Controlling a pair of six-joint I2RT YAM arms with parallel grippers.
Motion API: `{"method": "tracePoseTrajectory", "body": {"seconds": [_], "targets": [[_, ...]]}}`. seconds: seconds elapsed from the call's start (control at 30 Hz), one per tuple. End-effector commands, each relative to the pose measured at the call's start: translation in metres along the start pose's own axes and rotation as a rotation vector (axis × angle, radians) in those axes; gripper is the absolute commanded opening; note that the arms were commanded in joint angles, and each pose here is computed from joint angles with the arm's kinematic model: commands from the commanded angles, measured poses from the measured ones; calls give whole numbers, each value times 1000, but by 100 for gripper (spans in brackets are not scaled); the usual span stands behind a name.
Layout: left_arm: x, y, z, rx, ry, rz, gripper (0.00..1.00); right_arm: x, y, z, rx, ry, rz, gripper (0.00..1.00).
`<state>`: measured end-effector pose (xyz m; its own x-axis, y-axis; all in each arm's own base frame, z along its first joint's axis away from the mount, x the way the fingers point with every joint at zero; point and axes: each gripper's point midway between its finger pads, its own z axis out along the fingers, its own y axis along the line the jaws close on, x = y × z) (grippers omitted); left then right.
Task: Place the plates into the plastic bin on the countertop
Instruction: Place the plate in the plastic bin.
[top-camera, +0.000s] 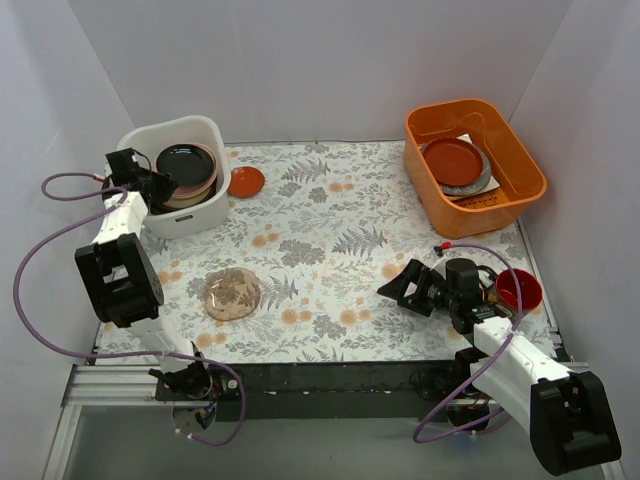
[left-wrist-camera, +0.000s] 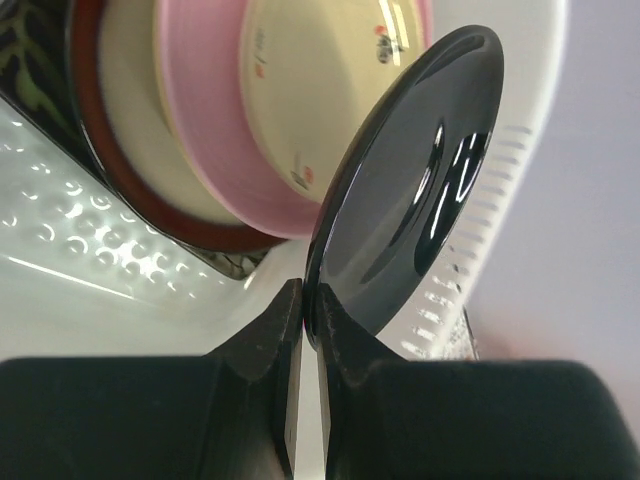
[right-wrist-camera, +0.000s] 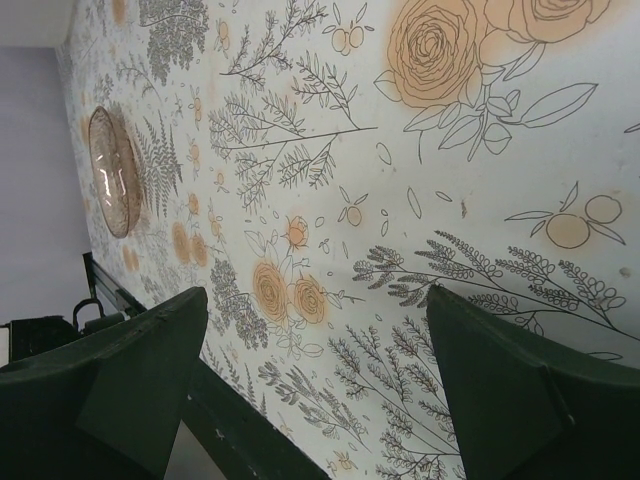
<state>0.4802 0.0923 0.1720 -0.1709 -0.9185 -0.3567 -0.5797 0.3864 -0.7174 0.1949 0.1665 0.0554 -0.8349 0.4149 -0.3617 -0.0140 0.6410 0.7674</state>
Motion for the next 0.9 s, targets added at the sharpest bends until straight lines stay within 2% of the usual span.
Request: {"method": "tracePoseTrajectory", "body": {"seconds": [0.0, 0.33, 0.87], "targets": [[-18, -11, 13, 16, -35, -19, 0, -9, 6, 2, -20, -26, -28, 98], [-27, -7, 46, -10, -44, -28, 0, -8, 4, 3, -16, -19, -28, 98], [-14, 4, 95, -10, 49, -50, 0, -9, 3, 2, -5, -22, -30, 98]]}}
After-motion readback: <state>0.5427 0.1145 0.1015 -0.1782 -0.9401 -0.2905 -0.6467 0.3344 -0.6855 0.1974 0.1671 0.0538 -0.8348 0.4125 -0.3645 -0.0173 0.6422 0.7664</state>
